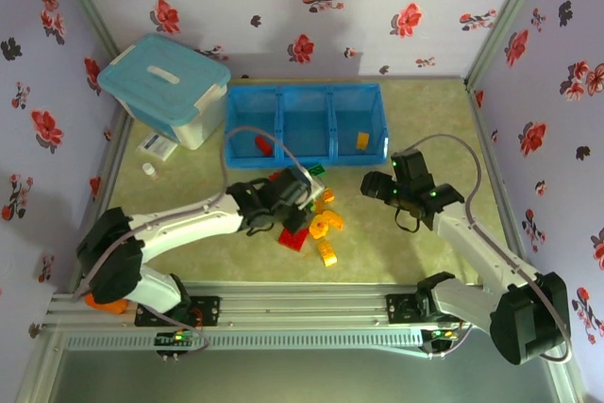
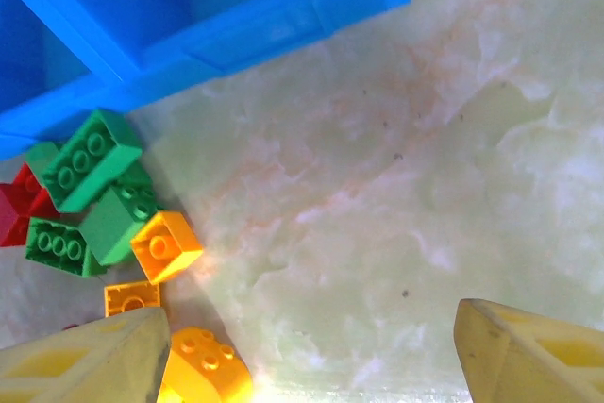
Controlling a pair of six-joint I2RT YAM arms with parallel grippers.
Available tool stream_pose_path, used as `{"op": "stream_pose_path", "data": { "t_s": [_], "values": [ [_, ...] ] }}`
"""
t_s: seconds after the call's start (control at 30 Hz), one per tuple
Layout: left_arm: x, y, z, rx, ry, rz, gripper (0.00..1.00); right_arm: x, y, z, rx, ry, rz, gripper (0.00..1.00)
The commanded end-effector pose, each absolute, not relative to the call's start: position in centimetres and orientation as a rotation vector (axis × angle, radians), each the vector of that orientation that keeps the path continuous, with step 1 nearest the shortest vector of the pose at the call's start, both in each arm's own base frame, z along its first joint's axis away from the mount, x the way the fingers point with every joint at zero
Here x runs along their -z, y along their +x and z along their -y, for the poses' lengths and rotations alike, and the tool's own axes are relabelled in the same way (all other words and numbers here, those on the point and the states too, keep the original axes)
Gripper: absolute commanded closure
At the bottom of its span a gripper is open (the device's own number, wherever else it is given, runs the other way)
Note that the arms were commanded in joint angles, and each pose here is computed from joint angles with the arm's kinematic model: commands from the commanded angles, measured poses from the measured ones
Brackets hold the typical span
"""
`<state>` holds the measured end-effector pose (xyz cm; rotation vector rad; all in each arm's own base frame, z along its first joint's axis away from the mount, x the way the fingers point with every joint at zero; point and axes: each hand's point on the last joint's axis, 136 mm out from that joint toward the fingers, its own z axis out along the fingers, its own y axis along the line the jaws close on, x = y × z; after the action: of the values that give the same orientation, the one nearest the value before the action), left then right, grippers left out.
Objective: Sort the legos into containers by color
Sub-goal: Place the lego in the container.
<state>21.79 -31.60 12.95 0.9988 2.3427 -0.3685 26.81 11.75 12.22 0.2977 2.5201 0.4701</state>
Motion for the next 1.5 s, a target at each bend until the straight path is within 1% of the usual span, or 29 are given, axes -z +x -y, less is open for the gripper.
{"op": "stream_pose_path", "data": {
  "t_s": [0.0, 0.07, 0.17, 0.47, 0.6, 0.8, 0.83, 0.87, 0.9, 0.93, 1.03, 1.23, 1.37, 1.47],
  "values": [
    [-17.5, 26.0, 31.3, 0.427, 0.771, -2.274, 0.75, -11.4, 25.8, -12.6, -0.543, 0.321, -2.52, 0.21],
    [-19.1, 28.2, 30.8, 0.438, 0.683, -2.253, 0.75, -10.7, 24.9, -12.6, -0.541, 0.316, -2.533, 0.21],
    [-20.1, 31.1, 30.3, 0.424, 0.598, -2.258, 0.74, -9.9, 24.0, -12.6, -0.55, 0.324, -2.537, 0.21],
    [-18.3, 39.0, 30.2, 0.341, 0.501, -2.359, 0.73, -9.4, 22.5, -13.1, -0.585, 0.313, -2.543, 0.21],
    [-17.6, 41.4, 30.3, 0.346, 0.465, -2.386, 0.72, -9.3, 22.1, -13.2, -0.581, 0.299, -2.552, 0.21],
    [-17.0, 44.3, 30.6, 0.328, 0.448, -2.416, 0.63, -9.5, 22.0, -13.6, -0.593, 0.293, -2.551, 0.21],
    [-17.1, 44.7, 30.8, 0.325, 0.453, -2.423, 0.59, -9.7, 22.0, -13.7, -0.596, 0.289, -2.548, 0.21],
    [-17.1, 44.9, 30.9, 0.319, 0.457, -2.433, 0.5, -9.8, 22.0, -13.8, -0.598, 0.283, -2.549, 0.21],
    [-17.2, 44.9, 31.1, 0.319, 0.465, -2.443, 0.41, -9.9, 22.0, -13.9, -0.597, 0.277, -2.549, 0.21],
    [-17.8, 45.0, 31.4, 0.337, 0.478, -2.438, 0.36, -10.0, 21.9, -13.9, -0.59, 0.266, -2.55, 0.21],
    [-19.8, 44.5, 31.7, 0.37, 0.485, -2.397, 0.31, -10.1, 21.9, -13.8, -0.555, 0.246, -2.557, 0.21],
    [-23.6, 41.3, 30.8, 0.448, 0.48, -2.278, 0.31, -10.1, 22.0, -14.1, -0.519, 0.198, -2.572, 0.21],
    [-24.5, 37.7, 29.4, 0.546, 0.471, -2.193, 0.29, -9.9, 22.2, -15.1, -0.486, 0.11, -2.604, 0.22],
    [-24.1, 35.3, 28.0, 0.581, 0.449, -2.176, 0.29, -9.7, 22.4, -16.2, -0.45, 0.022, -2.63, 0.23]
  ]
}}
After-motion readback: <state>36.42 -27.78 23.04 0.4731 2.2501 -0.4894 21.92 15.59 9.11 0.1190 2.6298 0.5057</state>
